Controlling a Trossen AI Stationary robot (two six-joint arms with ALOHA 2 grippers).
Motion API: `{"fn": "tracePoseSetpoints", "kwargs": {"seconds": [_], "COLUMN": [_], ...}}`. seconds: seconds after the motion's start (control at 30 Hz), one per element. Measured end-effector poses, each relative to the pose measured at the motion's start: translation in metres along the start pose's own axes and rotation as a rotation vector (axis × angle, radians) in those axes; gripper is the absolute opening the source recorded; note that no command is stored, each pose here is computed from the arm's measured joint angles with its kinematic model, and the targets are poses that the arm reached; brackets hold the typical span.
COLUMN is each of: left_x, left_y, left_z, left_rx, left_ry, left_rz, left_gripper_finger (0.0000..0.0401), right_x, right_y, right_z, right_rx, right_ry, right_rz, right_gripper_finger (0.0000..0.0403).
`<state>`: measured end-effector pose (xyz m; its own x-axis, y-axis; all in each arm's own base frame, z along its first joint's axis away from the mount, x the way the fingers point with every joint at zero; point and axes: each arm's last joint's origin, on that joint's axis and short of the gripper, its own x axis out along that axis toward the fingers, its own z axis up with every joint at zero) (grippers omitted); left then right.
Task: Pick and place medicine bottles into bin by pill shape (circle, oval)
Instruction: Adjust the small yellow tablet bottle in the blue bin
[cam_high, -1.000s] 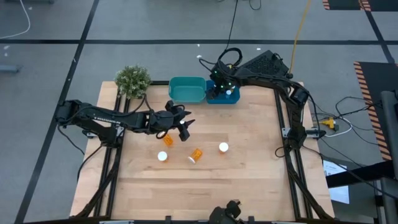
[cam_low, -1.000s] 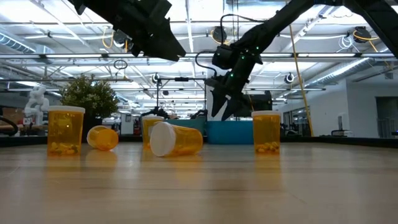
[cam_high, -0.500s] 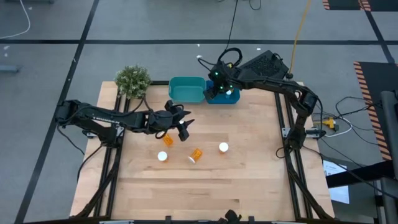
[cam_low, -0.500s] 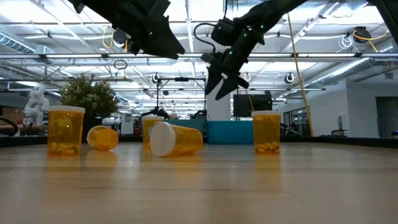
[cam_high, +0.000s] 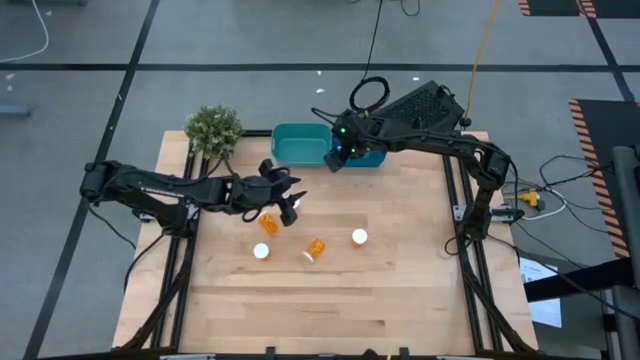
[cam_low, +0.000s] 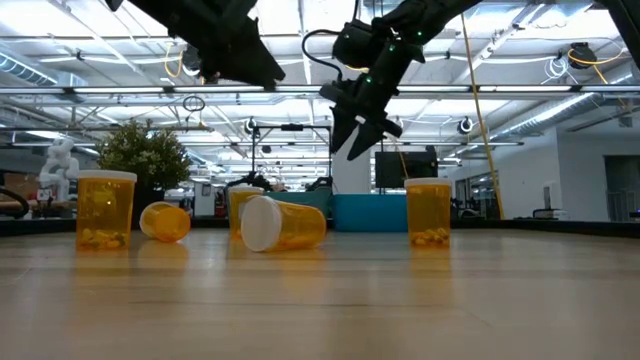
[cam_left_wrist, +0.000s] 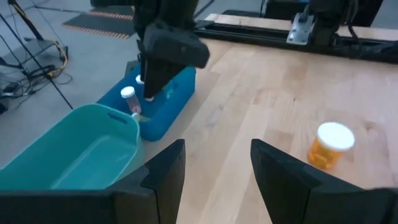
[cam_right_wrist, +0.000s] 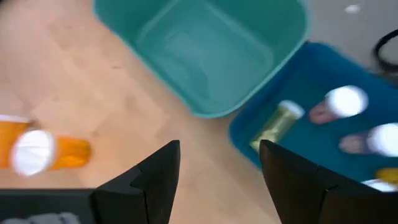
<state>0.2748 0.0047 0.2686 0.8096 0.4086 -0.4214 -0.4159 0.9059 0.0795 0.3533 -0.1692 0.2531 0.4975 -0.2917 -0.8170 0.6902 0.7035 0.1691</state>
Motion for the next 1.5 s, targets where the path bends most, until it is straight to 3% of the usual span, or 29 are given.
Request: {"fn": "tracePoseSetpoints", "kwargs": {"seconds": [0.2, 0.43, 0.6, 0.77, 1.1, 1.3, 1.5], "left_x": [-0.007, -0.029, -0.037, -0.049, -0.062, -0.062, -0.065], "left_y": [0.005, 0.013, 0.034, 0.051, 0.065, 0.060, 0.052], "left_z": [0.003, 0.013, 0.019, 0.018, 0.008, 0.000, -0.002], "left_rx": [0.008, 0.015, -0.029, -0.150, -0.184, -0.316, -0.466], "left_ry": [-0.007, -0.048, -0.084, -0.069, 0.026, 0.135, 0.208], "left_rz": [0.007, -0.089, 0.058, 0.153, 0.183, 0.026, -0.147], "left_gripper_finger": [0.0186, 0.0186, 0.0186, 0.0186, 0.0186, 0.0186, 0.0186], "right_x": [0.000, 0.000, 0.001, 0.001, 0.001, -0.023, -0.057], "right_y": [0.000, -0.001, -0.004, 0.000, 0.010, 0.022, 0.030], "right_z": [0.000, 0.004, 0.012, 0.010, 0.003, -0.003, -0.007], "right_rx": [-0.070, -0.106, -0.116, -0.005, 0.239, 0.438, 0.476], "right_ry": [-0.002, -0.042, -0.135, -0.117, -0.065, 0.035, 0.000], "right_rz": [-0.003, -0.025, -0.049, 0.006, 0.068, 0.204, 0.210], "right_gripper_finger": [0.0215, 0.0215, 0.0215, 0.0215, 0.0215, 0.0215, 0.0215]}}
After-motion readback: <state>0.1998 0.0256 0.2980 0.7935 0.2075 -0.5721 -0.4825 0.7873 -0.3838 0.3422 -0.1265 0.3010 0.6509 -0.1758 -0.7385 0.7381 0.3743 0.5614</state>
